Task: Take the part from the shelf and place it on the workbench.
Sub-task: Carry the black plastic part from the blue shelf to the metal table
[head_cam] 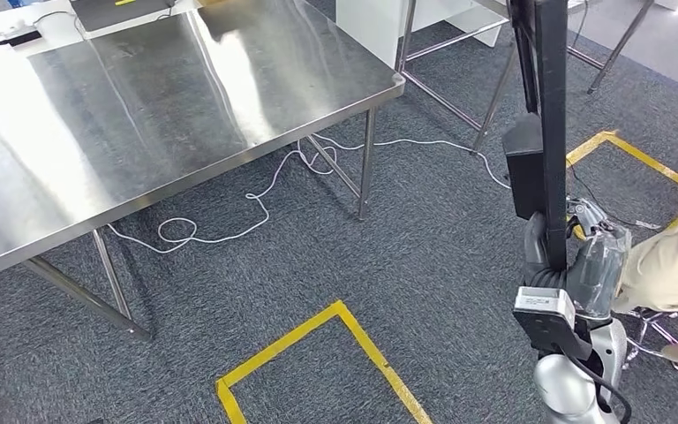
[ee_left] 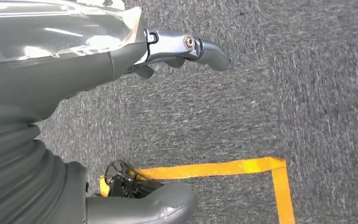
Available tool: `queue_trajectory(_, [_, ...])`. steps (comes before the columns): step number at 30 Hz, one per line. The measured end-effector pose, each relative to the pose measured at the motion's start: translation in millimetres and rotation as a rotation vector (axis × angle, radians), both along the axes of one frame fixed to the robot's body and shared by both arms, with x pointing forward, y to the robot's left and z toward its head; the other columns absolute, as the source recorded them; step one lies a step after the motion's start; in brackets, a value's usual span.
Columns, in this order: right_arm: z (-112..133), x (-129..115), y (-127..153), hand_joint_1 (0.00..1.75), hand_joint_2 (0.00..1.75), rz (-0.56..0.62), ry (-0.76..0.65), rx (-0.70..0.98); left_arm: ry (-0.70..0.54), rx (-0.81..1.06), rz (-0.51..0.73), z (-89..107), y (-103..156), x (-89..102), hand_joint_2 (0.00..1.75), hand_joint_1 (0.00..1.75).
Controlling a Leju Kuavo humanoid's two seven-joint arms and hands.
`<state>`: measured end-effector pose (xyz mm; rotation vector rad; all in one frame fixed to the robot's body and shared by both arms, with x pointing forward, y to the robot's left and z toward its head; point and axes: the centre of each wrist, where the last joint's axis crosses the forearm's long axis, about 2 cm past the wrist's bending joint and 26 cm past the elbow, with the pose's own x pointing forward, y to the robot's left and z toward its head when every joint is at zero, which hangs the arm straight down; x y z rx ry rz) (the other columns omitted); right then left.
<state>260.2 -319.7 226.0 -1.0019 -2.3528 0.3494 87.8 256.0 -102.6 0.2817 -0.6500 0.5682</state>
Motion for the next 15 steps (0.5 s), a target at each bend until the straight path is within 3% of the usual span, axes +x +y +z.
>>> queue_trajectory(8, [-2.4, -2.9, -7.6, 1.75, 1.75, 0.011, 0.005, 0.000, -0.004, -0.014, 0.006, 0.3, -3.1, 0.4, 1.75, 0.00])
queue_trajectory(15, [2.5, 11.4, -10.3, 1.75, 1.75, 0.026, -0.027, 0.011, 0.020, -0.010, 0.036, -1.9, 0.6, -9.7, 1.75, 0.00])
